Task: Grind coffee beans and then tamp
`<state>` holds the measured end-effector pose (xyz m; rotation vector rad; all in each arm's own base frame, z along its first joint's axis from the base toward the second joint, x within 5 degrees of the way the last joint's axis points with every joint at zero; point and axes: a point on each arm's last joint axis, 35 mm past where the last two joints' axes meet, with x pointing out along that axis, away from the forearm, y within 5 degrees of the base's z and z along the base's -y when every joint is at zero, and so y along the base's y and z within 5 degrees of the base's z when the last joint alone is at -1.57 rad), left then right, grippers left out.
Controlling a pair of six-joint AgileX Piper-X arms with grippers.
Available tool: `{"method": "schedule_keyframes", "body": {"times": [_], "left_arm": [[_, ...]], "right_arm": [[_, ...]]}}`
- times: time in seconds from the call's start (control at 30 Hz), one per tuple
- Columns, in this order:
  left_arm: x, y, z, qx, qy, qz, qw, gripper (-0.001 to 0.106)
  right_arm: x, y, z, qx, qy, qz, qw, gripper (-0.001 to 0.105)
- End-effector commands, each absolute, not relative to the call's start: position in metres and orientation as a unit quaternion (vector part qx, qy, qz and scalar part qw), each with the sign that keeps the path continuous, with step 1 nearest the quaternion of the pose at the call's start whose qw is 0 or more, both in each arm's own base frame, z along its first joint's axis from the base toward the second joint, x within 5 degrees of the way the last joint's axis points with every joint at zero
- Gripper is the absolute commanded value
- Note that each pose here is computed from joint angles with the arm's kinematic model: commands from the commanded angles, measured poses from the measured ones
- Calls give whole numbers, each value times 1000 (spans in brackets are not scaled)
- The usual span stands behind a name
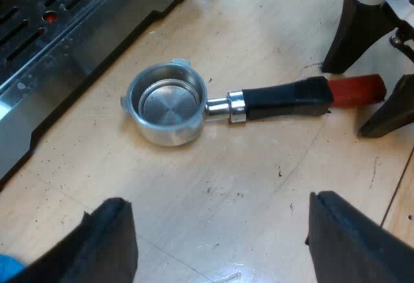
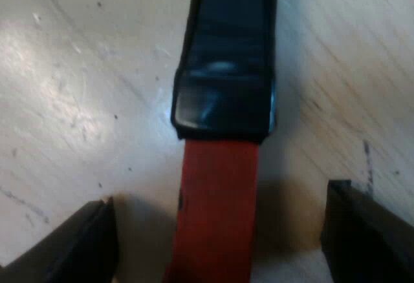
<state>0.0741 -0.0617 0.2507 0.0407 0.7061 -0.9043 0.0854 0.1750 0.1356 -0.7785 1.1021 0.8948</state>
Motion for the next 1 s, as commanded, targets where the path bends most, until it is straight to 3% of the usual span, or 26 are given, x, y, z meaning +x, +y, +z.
{"method": "schedule_keyframes", "body": {"times": [0.03, 0.13, 0.4, 0.67, 0.87, 1.0], "left_arm": [[74, -62, 253, 21, 329, -427, 842, 60], [75, -61, 253, 25, 329, -416, 847, 60], [75, -61, 253, 26, 328, -413, 849, 60], [74, -58, 270, 34, 317, -391, 863, 60], [67, -52, 298, 37, 310, -369, 875, 60], [58, -44, 318, 48, 318, -341, 883, 60]], "right_arm": [[75, 154, 128, -383, 558, 370, 636, 69], [75, 153, 139, -383, 557, 370, 638, 69], [75, 147, 177, -384, 514, 359, 678, 69], [77, 146, 245, -315, 395, 385, 772, 69], [77, 150, 278, -237, 289, 420, 827, 69], [74, 163, 291, -266, 189, 469, 821, 69]]}}
